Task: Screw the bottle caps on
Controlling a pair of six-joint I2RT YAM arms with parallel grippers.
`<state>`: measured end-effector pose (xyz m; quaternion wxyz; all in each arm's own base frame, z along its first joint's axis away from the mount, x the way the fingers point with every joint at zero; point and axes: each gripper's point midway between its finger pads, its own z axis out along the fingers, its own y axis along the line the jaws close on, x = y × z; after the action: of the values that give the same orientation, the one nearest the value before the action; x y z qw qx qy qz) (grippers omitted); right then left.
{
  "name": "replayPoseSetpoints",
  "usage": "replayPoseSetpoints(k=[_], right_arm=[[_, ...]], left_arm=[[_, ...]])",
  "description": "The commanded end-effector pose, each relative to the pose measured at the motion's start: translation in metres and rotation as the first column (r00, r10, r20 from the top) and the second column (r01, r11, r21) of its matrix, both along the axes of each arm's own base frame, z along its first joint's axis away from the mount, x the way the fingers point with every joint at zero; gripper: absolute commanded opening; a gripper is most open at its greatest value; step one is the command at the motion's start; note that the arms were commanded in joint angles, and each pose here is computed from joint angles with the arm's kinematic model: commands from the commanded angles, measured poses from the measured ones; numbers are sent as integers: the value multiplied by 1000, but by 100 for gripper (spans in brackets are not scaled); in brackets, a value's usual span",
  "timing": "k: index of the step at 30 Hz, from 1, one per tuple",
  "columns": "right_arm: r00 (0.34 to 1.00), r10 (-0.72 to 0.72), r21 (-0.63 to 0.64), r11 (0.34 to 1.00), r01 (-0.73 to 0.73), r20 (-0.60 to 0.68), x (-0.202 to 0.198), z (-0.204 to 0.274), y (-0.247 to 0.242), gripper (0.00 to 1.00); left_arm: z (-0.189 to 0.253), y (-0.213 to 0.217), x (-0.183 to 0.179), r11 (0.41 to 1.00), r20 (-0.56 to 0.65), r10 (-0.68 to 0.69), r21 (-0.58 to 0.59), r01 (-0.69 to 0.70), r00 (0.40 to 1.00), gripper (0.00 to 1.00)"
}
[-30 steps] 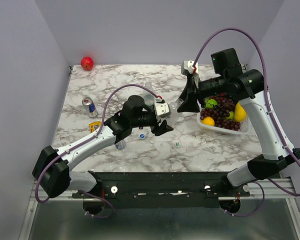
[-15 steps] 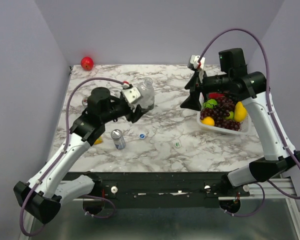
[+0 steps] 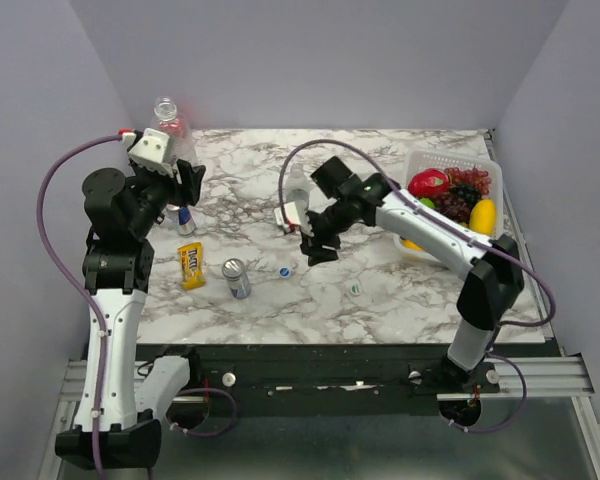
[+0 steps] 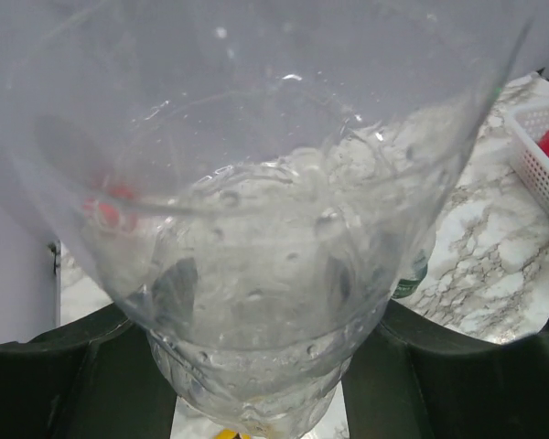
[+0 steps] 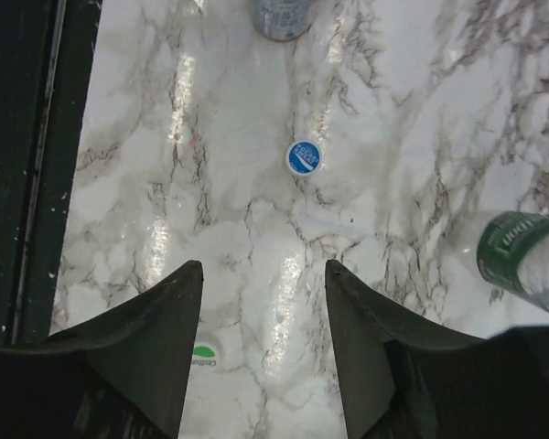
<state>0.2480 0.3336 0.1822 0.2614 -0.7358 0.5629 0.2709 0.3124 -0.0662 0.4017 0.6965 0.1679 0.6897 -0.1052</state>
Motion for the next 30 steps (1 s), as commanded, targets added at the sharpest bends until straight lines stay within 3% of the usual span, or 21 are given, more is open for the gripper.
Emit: replayPoseSetpoints(k=[1,10,30], right_arm=[[992,76,-85,994,-68,98,17,-47,31,63],[999,31,-192,981,-23,41,46,-101,55,61],[998,57,-245,967,-63,-31,24,-151,73,64]], left_arm=[[-9,16,-16,987,-47,16,-160,-24,999,0],[-12,37,-24,975,-57,105,-192,-114,993,0],[-23,41,-21,970,-88,122,-201,-137,989,0]])
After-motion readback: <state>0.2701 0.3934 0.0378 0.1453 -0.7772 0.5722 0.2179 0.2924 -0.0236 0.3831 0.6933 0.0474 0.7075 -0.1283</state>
